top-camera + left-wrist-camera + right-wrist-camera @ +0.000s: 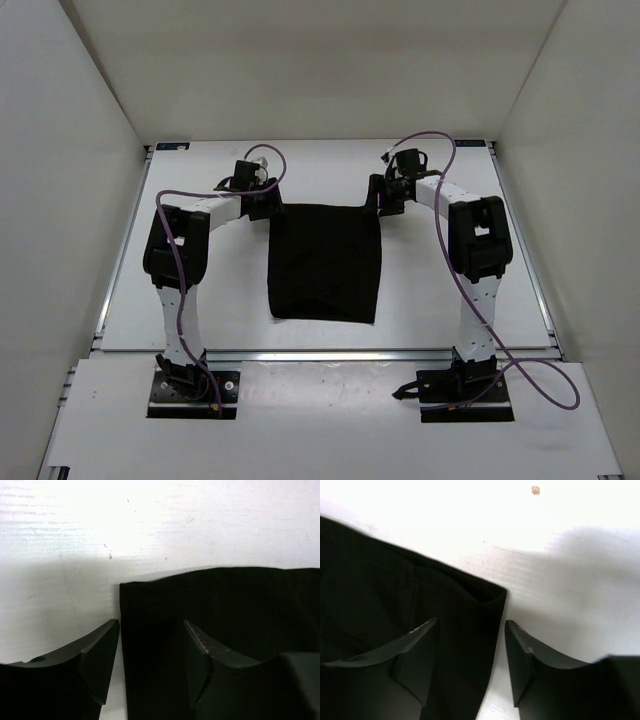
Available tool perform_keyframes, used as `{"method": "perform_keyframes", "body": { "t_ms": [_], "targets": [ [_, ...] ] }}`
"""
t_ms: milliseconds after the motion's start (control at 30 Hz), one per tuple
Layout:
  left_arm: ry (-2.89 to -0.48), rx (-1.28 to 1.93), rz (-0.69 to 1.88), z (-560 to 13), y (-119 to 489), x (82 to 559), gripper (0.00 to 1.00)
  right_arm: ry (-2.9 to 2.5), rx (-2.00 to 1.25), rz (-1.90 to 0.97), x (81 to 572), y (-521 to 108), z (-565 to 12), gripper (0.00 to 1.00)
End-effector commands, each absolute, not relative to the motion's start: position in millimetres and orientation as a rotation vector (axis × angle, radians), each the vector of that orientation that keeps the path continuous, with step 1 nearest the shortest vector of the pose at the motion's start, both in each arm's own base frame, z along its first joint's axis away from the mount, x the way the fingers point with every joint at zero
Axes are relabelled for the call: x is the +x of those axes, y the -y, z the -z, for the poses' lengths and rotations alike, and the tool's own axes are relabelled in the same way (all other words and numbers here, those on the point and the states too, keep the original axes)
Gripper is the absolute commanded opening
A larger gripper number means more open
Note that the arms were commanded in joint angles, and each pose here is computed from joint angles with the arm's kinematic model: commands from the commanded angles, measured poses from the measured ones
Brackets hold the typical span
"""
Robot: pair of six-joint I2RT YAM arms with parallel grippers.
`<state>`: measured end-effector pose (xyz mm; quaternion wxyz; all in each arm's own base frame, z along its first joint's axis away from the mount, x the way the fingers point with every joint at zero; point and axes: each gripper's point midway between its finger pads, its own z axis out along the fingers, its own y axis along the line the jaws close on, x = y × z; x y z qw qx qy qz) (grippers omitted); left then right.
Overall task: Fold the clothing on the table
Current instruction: Fold the skirt
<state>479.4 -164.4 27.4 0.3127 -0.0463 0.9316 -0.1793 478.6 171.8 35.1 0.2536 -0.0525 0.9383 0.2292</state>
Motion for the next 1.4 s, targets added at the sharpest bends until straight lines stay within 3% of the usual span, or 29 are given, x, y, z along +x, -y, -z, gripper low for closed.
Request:
{"method": "perform_keyframes", "body": {
  "t_ms": [0,133,167,233,300,367,567,733,833,900,1033,1100,1133,1200,1233,1367],
  "targets": [
    [-2.455,-0.117,0.507,-26,170,486,0.63,-2.567,-0.123,-0.635,486,-170,-29,0.51],
    [-2.461,-0.111,0.508,-23,175,487,0.51,-2.579,-0.128,-0.628,490,-173,-23,0.42],
    [-2.463,-0.107,0.509,-23,176,488,0.46,-2.579,-0.125,-0.633,491,-174,-24,0.37],
    [-2.472,-0.111,0.517,-19,177,489,0.35,-2.59,-0.123,-0.625,491,-172,-20,0.16],
    [-2.471,-0.117,0.534,-18,181,491,0.13,-2.585,-0.106,-0.634,495,-171,-22,0.02],
    [-2.494,-0.14,0.531,-15,180,489,0.0,-2.575,-0.124,-0.632,497,-171,-26,0.0],
    [-2.377,-0.109,0.553,-71,185,529,0.0,-2.442,-0.132,-0.567,536,-151,-94,0.0],
    [-2.109,-0.025,0.56,-209,190,576,0.0,-2.038,-0.158,-0.644,579,-132,-274,0.0],
    [-1.937,0.016,0.542,-299,191,570,0.0,-1.861,-0.183,-0.585,569,-120,-360,0.0],
    [-1.83,0.033,0.526,-350,189,555,0.0,-1.814,-0.205,-0.555,553,-117,-387,0.0],
    [-1.851,0.082,0.477,-333,197,508,0.0,-1.897,-0.226,-0.538,504,-123,-358,0.0],
    [-1.894,0.104,0.474,-302,199,463,0.0,-1.982,-0.241,-0.549,472,-131,-304,0.0],
    [-1.904,0.13,0.479,-293,208,444,0.0,-1.95,-0.252,-0.552,448,-137,-315,0.0],
    [-1.929,0.151,0.468,-261,205,391,0.0,-2.021,-0.244,-0.582,406,-143,-257,0.0],
    [-1.897,0.139,0.494,-271,205,369,0.0,-1.978,-0.261,-0.594,386,-149,-267,0.0],
    [-2.064,0.109,0.578,-200,196,298,0.0,-2.125,-0.243,-0.689,311,-162,-198,0.0]
  ]
}}
